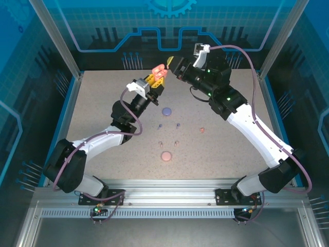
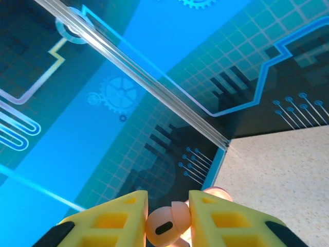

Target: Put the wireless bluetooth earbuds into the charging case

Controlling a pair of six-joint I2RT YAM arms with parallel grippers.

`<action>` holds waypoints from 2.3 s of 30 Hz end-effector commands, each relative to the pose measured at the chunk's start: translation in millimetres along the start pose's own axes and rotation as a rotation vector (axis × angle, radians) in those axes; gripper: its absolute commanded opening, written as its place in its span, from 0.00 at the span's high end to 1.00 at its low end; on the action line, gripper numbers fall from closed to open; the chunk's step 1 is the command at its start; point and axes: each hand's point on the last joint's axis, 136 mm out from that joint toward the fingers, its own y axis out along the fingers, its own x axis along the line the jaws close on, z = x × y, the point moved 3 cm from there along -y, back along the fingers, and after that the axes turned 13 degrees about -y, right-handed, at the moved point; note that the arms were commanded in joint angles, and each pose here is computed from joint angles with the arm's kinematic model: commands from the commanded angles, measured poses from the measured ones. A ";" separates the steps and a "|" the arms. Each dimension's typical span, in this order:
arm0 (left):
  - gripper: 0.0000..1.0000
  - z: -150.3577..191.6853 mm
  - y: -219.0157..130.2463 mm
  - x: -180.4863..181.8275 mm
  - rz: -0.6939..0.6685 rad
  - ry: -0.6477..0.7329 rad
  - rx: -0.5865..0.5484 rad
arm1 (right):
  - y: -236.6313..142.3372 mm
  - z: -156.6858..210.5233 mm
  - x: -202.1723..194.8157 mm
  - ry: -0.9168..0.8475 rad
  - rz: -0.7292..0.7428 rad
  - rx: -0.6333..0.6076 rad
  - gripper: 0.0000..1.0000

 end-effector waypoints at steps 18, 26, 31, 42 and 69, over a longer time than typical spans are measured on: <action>1.00 -16.2 12.4 -3.8 0.028 0.046 -0.062 | 16.8 25.2 15.1 0.015 -0.060 -0.067 0.73; 1.00 -18.2 13.1 -5.0 0.032 0.042 -0.067 | 22.5 32.5 4.7 0.009 -0.012 -0.063 0.73; 1.00 -17.9 12.8 -4.7 0.032 0.042 -0.067 | 27.0 37.4 2.9 0.016 -0.007 -0.045 0.74; 1.00 -18.6 12.3 -4.3 0.030 0.042 -0.068 | 31.6 46.3 -3.8 0.028 0.016 -0.019 0.75; 1.00 -18.8 13.0 -4.3 0.029 0.046 -0.069 | 26.6 65.8 -16.5 0.068 0.137 0.055 0.78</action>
